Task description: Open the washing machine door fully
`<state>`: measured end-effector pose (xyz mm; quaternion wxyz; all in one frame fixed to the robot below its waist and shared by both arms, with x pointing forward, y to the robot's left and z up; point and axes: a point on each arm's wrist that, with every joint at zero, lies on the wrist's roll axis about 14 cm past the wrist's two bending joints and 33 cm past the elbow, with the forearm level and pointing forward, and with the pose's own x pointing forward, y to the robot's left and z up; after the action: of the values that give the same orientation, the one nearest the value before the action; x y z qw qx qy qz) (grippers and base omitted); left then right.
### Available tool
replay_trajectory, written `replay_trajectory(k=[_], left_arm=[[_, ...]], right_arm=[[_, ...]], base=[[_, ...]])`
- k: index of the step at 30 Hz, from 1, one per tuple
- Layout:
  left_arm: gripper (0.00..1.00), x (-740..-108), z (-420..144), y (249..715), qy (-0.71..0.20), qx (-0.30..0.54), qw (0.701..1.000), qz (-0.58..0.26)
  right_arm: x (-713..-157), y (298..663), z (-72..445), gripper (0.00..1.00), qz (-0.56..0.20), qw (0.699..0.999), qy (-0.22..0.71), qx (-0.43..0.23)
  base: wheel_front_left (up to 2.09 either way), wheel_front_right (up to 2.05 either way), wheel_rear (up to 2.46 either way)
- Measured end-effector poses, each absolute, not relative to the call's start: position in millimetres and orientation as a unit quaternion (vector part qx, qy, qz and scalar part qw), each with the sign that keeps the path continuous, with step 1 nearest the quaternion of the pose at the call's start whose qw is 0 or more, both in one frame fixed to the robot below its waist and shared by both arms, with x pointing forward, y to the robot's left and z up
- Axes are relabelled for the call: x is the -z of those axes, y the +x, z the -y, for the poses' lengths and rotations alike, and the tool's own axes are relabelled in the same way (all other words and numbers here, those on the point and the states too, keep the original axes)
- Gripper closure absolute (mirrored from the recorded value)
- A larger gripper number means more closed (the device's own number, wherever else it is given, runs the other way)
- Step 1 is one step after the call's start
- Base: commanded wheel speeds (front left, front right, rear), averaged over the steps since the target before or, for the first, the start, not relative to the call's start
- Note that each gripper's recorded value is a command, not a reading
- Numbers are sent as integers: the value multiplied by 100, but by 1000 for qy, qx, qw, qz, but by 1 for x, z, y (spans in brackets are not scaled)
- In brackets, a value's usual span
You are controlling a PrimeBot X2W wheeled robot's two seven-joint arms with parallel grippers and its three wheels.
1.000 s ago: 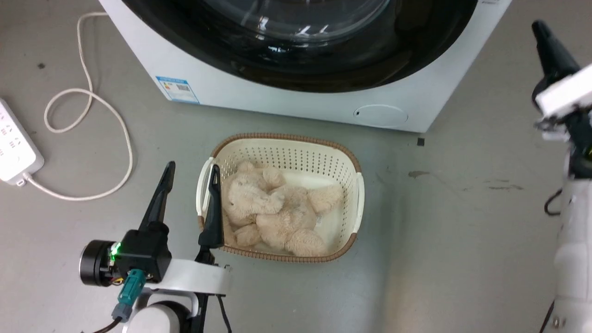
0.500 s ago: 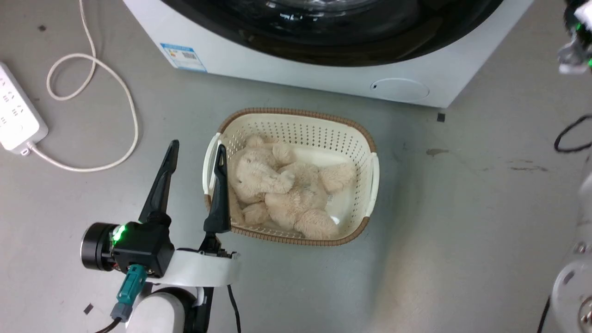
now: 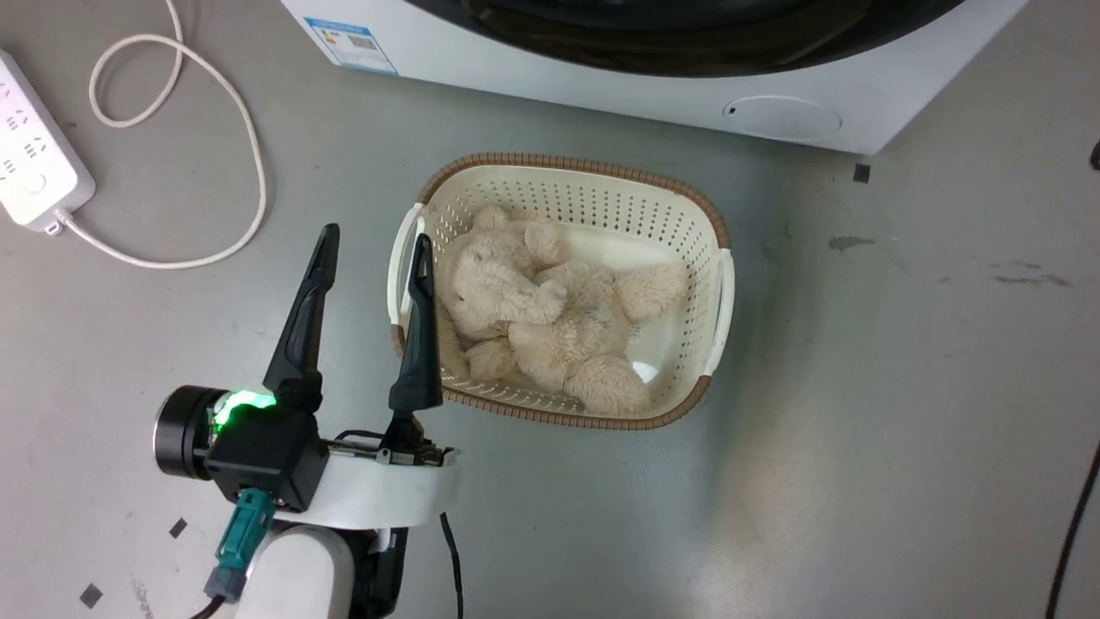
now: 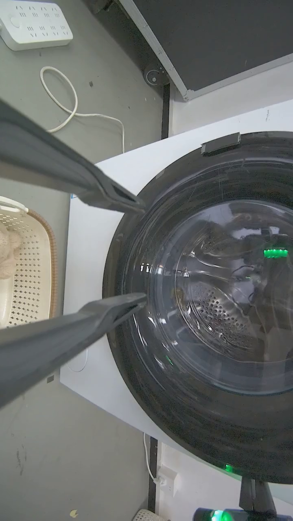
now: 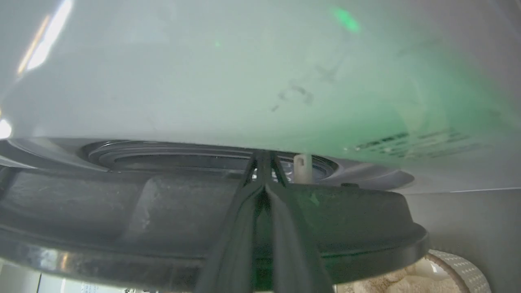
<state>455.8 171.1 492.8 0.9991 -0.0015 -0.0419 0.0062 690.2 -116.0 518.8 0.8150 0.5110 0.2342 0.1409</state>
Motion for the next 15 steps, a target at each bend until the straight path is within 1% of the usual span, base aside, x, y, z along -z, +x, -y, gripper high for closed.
replay_trajectory(k=[8, 15], left_arm=[[0, -504, -170, 457, -10, -9, 998, 63], [0, -517, -164, 452, -13, 0, 997, 82]], right_arm=[[-516, 682, 108, 100, -274, 792, 521, -161], [-516, 654, 98, 100, -309, 764, 535, -185]], base=[[0, 0, 0], [0, 0, 0]])
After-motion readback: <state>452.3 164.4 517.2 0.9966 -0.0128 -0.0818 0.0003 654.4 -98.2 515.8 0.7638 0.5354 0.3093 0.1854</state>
